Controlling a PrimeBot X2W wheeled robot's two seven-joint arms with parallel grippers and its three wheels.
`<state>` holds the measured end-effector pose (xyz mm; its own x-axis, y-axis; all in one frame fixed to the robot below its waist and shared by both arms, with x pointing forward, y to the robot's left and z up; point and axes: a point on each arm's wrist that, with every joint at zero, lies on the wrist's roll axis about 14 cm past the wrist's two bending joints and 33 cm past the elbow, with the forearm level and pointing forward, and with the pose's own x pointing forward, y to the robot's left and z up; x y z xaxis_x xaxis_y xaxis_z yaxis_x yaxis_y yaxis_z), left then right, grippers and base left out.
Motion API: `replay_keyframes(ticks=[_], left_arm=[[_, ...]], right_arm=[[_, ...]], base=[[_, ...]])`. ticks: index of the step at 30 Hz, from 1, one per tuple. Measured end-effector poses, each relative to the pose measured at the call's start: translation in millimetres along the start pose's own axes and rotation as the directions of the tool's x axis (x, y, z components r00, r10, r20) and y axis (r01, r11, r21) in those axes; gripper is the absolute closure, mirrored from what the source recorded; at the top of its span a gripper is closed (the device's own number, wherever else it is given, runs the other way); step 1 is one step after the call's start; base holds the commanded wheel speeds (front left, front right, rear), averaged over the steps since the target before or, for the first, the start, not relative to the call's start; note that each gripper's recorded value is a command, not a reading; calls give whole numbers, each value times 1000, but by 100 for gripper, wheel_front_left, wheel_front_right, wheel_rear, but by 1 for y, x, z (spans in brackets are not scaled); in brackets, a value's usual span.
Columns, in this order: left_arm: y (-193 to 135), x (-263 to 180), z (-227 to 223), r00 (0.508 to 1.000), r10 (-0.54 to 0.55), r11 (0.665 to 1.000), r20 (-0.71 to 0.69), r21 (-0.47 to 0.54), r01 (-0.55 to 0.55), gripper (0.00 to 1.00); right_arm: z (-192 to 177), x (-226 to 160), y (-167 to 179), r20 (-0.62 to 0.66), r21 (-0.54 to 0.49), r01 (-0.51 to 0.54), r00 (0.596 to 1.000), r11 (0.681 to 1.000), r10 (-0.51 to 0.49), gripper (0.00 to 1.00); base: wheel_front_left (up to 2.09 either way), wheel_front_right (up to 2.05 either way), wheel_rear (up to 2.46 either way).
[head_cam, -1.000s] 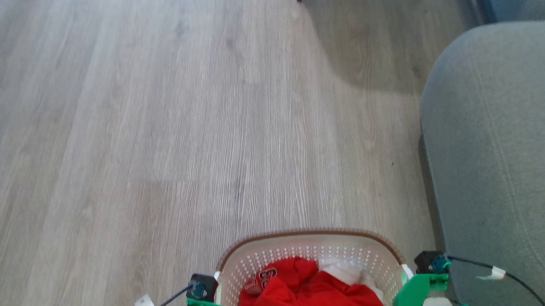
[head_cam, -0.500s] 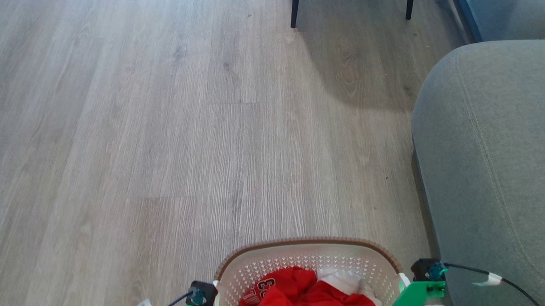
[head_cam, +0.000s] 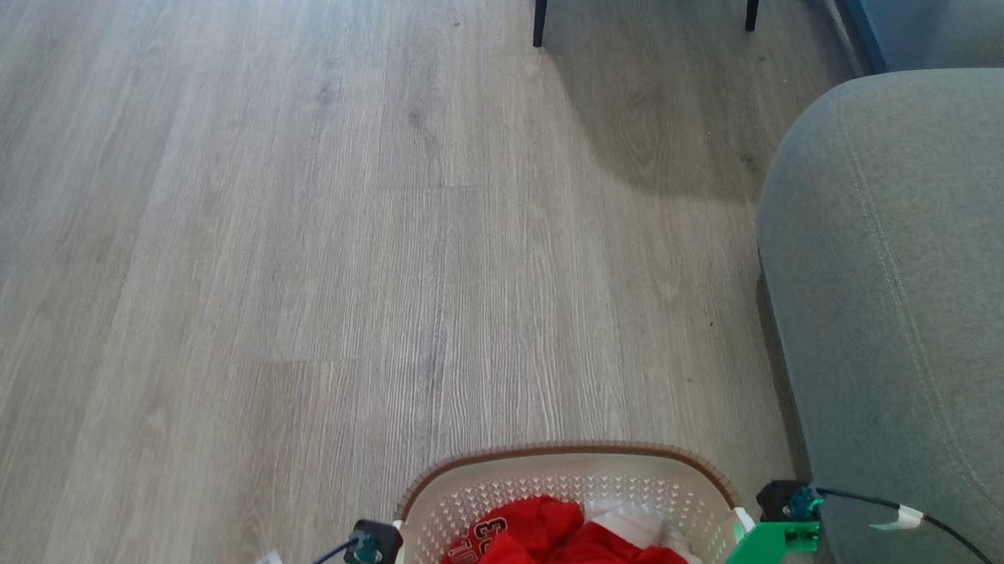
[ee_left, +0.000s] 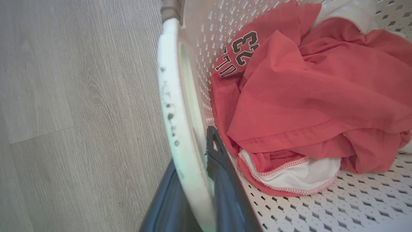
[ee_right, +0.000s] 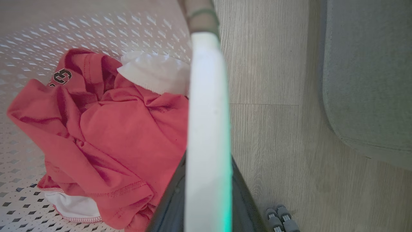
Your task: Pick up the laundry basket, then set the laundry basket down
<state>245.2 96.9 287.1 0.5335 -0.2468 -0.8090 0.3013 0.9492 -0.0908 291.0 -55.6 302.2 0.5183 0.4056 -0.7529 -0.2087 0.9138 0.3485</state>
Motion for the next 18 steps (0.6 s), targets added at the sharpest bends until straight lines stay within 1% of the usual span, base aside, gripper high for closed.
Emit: replay_keyframes(ticks=[18], left_arm=[[0,2,0,1000,-2,1000,-12,-5,2,100]], right_arm=[[2,2,-1,4,7,0,1000,1000,0,100]], base=[[0,0,0]])
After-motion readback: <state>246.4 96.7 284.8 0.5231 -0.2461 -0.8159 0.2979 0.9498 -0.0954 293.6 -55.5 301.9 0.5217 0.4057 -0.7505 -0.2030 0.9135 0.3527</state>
